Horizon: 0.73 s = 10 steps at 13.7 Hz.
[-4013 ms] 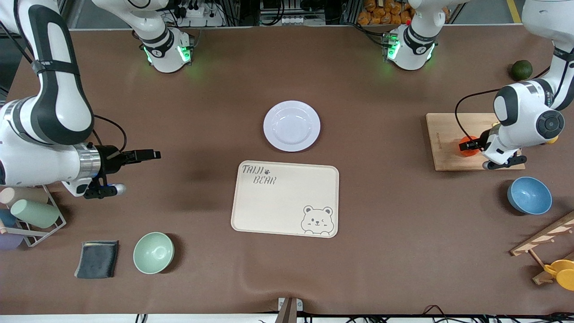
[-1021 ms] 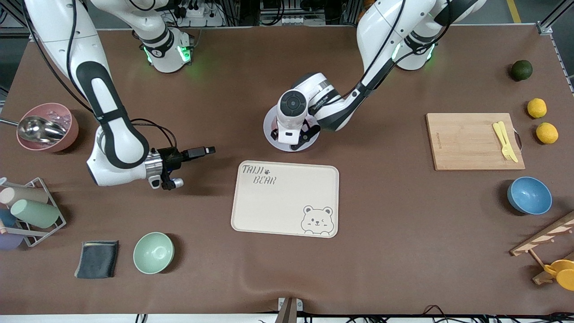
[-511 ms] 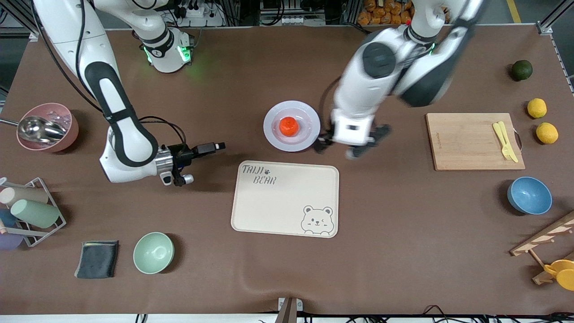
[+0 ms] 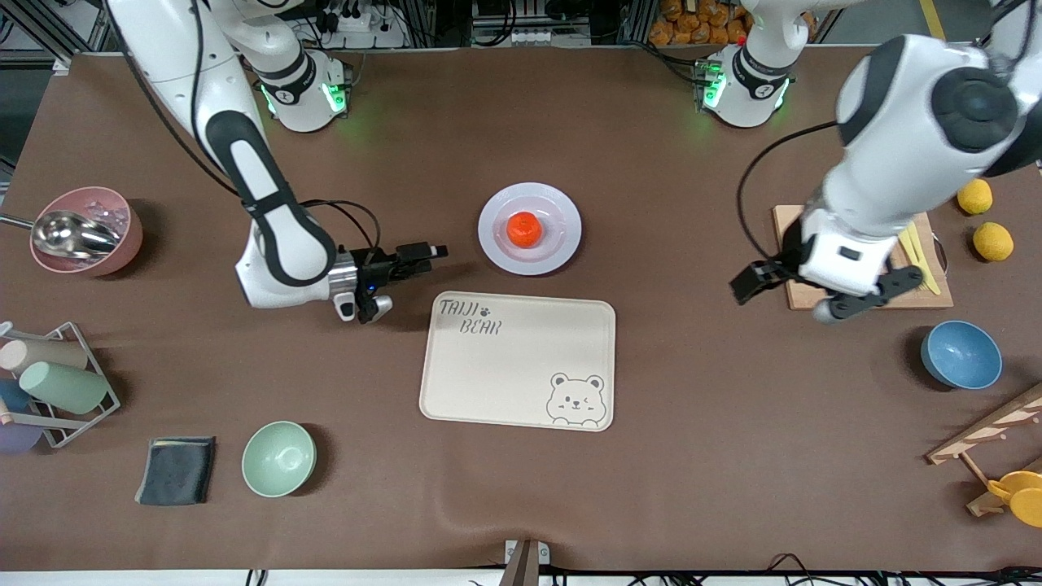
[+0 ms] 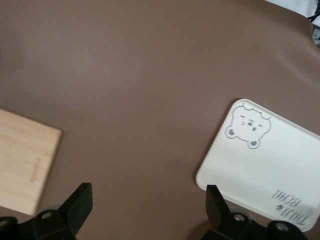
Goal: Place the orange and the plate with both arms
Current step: 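Retract the left gripper while the right gripper reaches the plate rim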
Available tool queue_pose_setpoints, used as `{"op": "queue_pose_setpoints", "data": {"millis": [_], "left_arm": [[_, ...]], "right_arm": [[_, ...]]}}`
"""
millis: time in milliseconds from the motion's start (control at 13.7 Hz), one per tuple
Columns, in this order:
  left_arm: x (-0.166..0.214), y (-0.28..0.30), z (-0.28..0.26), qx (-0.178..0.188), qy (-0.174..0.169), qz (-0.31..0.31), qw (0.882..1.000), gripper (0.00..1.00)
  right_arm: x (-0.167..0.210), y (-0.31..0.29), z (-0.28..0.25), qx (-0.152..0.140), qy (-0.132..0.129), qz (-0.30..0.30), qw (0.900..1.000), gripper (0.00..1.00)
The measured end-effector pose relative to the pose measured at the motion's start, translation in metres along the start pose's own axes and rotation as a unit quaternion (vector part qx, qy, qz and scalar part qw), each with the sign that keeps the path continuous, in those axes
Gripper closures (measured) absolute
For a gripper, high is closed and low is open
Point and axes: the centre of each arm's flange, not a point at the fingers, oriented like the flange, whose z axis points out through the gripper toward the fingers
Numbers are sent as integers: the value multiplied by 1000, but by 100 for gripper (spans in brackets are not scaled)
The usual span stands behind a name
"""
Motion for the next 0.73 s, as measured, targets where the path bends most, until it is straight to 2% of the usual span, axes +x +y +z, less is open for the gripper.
{"op": "queue_pose_setpoints", "data": {"millis": [73,146,219,365,730], "left_arm": [[7,-20,-9,10,-1,17,1000,0],[11,-40,-18,20,-5,31,999,0],[15,-58,-28,28,-9,46,998,0],[21,-92,-53,40,-22,75,996,0],[25,-137,-93,35,-27,117,992,0]], "right_arm": [[-2,-2,9,0,2,2,1000,6],[-4,-3,18,-2,6,4,1000,12],[-6,-4,26,-8,12,3,1000,12],[-11,-8,46,-20,17,3,1000,22],[-19,-7,61,-32,14,5,999,26]]}}
